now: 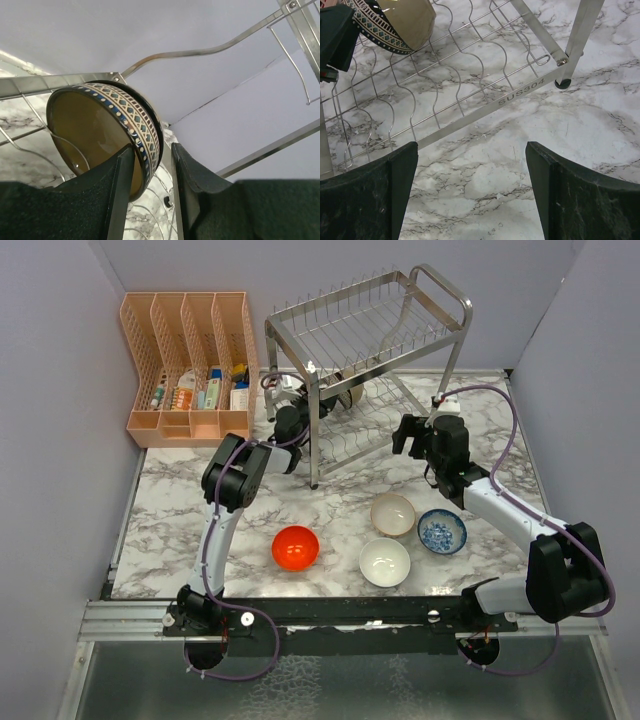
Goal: Load the bowls into the dish rack
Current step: Adjust the bowl in the dish rack.
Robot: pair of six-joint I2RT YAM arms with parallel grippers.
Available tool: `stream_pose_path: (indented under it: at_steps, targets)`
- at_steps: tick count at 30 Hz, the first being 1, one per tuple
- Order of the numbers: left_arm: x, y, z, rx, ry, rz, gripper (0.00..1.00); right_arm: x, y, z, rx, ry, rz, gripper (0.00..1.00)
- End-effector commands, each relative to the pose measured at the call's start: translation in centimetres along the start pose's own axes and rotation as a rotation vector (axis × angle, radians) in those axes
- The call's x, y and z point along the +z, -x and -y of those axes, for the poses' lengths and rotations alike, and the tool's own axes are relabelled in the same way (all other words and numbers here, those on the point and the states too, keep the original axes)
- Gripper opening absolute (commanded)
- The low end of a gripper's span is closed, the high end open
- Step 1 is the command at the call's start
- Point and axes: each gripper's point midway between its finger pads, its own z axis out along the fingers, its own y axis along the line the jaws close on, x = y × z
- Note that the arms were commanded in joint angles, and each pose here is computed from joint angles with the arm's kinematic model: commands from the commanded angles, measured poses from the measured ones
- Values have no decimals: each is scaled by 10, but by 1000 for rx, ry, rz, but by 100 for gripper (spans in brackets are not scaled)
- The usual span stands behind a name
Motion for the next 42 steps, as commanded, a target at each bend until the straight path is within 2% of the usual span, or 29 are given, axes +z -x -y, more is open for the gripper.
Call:
stream_pose_path:
  at_steps: [1, 5, 7, 9, 13, 26, 34, 42]
  targets:
    - [11, 6, 4, -35, -28, 34, 38, 1, 7, -2, 7, 21, 30, 88]
    - [16, 2, 0, -61, -28, 28, 35, 1, 7, -2, 6, 20, 32, 88]
    - [17, 2, -1, -68, -30, 28, 26, 1, 7, -2, 5, 18, 31, 88]
    - [16, 2, -2, -72, -33, 28, 13, 1, 7, -2, 5, 18, 31, 88]
    - [15, 2, -3, -76, -38, 29, 0, 1, 6, -2, 6, 19, 30, 88]
    - [7, 22, 25, -67, -196, 81, 0, 0, 8, -2, 6, 18, 35, 88]
    - [2, 37, 33, -70, -239, 142, 0, -1, 8, -1, 6, 18, 37, 88]
    - [-1, 43, 34, -136, -296, 197, 0, -1, 8, -1, 5, 18, 36, 88]
